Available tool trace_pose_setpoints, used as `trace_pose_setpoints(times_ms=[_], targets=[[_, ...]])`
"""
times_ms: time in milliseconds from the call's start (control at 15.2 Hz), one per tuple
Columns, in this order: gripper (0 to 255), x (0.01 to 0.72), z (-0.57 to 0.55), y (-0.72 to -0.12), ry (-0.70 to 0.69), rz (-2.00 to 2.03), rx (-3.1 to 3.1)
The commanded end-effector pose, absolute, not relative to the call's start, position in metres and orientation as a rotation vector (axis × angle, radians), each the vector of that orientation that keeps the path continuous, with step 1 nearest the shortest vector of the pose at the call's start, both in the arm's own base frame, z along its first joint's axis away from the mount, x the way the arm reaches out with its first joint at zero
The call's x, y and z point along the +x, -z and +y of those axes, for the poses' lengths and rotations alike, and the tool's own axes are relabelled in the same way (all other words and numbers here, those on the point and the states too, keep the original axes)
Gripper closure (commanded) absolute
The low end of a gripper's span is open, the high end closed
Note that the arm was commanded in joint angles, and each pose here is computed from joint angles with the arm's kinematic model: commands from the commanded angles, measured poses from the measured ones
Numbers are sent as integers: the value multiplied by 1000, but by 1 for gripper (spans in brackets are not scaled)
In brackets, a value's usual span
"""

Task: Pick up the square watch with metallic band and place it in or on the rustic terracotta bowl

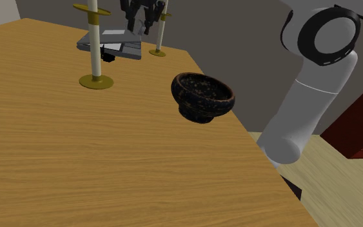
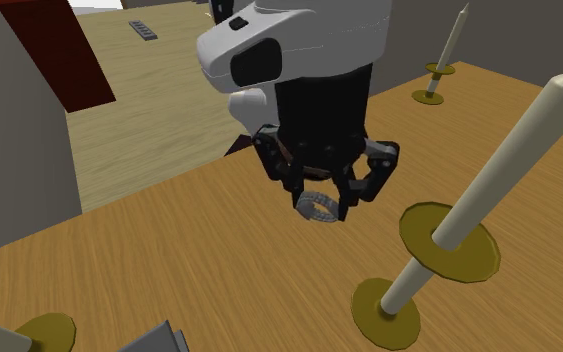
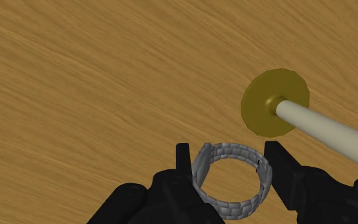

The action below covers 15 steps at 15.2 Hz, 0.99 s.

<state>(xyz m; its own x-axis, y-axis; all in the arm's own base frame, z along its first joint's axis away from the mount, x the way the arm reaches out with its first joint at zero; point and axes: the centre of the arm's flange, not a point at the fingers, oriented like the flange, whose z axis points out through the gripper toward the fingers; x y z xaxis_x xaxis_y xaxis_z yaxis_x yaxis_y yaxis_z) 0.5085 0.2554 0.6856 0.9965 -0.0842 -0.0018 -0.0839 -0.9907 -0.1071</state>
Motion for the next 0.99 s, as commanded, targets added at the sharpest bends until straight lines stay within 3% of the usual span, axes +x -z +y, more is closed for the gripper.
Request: trace_pose_setpoints(times_ms=[0,132,924], targets=[[255,508,255,-696,4,128,-3032],[255,508,255,-703,4,128,-3032],[255,352,226,-701,4,128,-3032]])
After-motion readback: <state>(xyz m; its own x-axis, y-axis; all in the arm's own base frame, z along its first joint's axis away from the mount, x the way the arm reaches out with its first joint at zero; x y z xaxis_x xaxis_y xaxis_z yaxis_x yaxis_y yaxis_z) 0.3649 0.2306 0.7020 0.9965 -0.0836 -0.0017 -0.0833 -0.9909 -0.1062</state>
